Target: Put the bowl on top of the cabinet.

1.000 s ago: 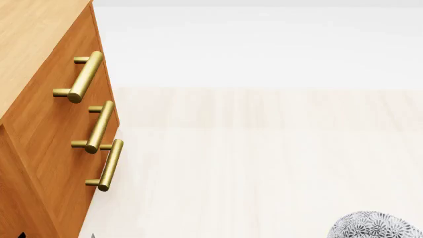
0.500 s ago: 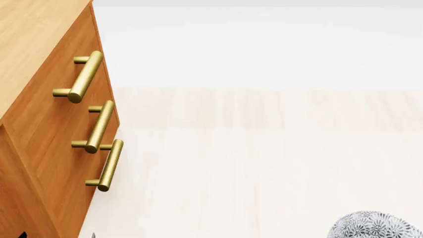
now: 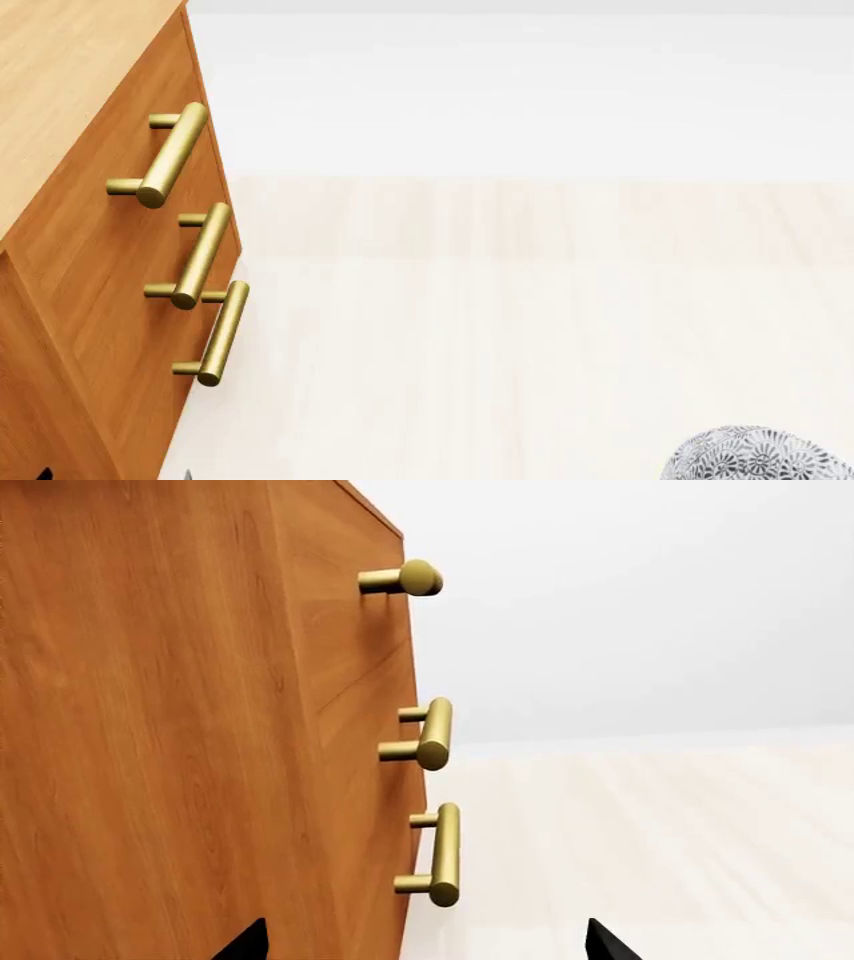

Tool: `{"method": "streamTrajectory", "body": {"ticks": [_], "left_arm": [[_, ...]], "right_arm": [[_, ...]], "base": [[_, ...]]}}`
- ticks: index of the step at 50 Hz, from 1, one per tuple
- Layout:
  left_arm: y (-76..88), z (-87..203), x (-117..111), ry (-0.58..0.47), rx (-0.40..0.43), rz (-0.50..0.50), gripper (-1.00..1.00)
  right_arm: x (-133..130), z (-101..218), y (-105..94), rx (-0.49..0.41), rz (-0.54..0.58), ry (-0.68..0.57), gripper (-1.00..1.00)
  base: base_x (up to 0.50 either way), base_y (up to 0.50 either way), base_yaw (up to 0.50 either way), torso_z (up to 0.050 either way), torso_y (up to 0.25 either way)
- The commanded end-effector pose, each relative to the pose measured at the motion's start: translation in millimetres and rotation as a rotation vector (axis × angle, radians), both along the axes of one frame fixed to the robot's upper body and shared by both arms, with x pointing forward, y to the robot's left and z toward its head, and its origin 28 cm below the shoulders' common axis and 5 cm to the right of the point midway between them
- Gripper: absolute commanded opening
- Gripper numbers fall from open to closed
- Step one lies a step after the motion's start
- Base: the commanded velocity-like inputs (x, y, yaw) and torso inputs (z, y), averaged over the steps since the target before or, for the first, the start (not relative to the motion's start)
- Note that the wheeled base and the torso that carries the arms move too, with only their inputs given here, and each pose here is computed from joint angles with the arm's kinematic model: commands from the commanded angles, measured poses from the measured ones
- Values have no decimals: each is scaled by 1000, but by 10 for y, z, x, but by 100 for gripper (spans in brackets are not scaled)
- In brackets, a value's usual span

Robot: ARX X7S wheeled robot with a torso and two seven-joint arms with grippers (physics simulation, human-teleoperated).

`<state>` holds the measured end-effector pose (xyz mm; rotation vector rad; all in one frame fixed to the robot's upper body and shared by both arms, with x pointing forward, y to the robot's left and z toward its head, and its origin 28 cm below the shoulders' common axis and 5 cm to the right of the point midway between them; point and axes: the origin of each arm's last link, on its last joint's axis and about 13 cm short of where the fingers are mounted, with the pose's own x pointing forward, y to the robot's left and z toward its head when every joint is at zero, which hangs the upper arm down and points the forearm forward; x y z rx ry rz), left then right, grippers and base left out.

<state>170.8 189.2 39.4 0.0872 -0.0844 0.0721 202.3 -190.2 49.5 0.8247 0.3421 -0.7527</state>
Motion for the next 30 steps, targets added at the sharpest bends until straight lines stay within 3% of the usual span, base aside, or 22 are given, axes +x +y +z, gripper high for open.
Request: {"method": "streamTrajectory", "body": {"ticks": [1, 25, 30], "left_arm": [[0, 1, -5, -1, 0, 0, 100], [-1, -7, 18, 5, -3, 0, 100], [-7, -11, 20, 6, -1, -2, 100]], "right_arm": [[9, -5, 5, -9, 4, 6, -100], [6, -4, 10, -10, 5, 1, -100], [-26, 33, 38, -68, -3, -49, -100]], "base": [[0, 0, 0, 0, 0], [0, 0, 0, 0, 0], [0, 0, 0, 0, 0]]}}
